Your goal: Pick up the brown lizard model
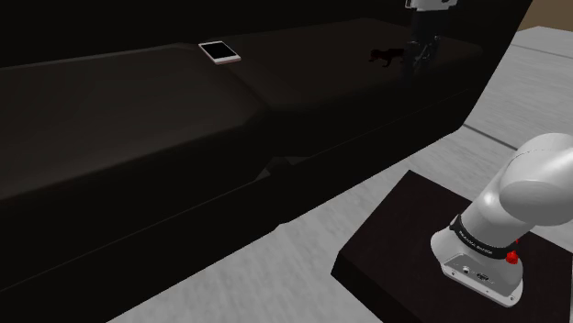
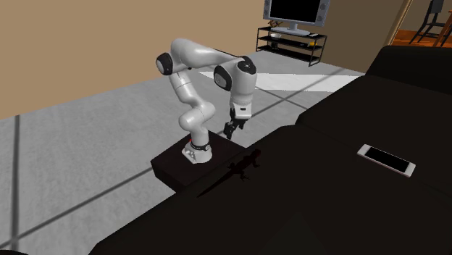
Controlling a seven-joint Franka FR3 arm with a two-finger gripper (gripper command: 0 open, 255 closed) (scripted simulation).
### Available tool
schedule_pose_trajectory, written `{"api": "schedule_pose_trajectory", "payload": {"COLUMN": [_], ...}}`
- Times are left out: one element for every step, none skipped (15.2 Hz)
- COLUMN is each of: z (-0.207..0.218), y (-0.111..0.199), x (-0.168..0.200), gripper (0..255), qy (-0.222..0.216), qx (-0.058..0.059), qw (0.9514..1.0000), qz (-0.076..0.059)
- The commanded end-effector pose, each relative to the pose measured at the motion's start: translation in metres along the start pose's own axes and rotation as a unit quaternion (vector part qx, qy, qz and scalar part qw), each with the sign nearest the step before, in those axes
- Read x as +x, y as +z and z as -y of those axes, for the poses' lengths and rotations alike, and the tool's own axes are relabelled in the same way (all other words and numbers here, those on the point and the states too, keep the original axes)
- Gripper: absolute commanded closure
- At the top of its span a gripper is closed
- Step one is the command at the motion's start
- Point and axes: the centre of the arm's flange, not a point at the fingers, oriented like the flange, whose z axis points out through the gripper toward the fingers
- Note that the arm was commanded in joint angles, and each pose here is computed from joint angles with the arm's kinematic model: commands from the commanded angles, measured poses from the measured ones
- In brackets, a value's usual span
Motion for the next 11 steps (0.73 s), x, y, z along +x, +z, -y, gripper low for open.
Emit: {"api": "schedule_pose_trajectory", "payload": {"z": [-0.024,-0.036,-0.047,-0.059,-0.070,-0.082,-0.093,-0.105,-0.117,-0.128,-0.140], "y": [-0.008,-0.013,-0.017,-0.021,-0.026,-0.030,-0.034,-0.038,-0.042,-0.046,-0.050], "x": [0.012,0.018,0.025,0.031,0.037,0.043,0.049,0.054,0.060,0.066,0.072], "gripper": [0,0,0,0,0,0,0,0,0,0,0], "qy": [0.004,0.006,0.008,0.011,0.013,0.015,0.017,0.019,0.021,0.023,0.025], "qx": [0.004,0.007,0.009,0.012,0.014,0.017,0.019,0.022,0.024,0.027,0.029], "qw": [1.0000,1.0000,0.9999,0.9999,0.9998,0.9997,0.9996,0.9995,0.9994,0.9993,0.9992], "qz": [-0.002,-0.003,-0.004,-0.005,-0.006,-0.007,-0.008,-0.009,-0.010,-0.011,-0.012]}}
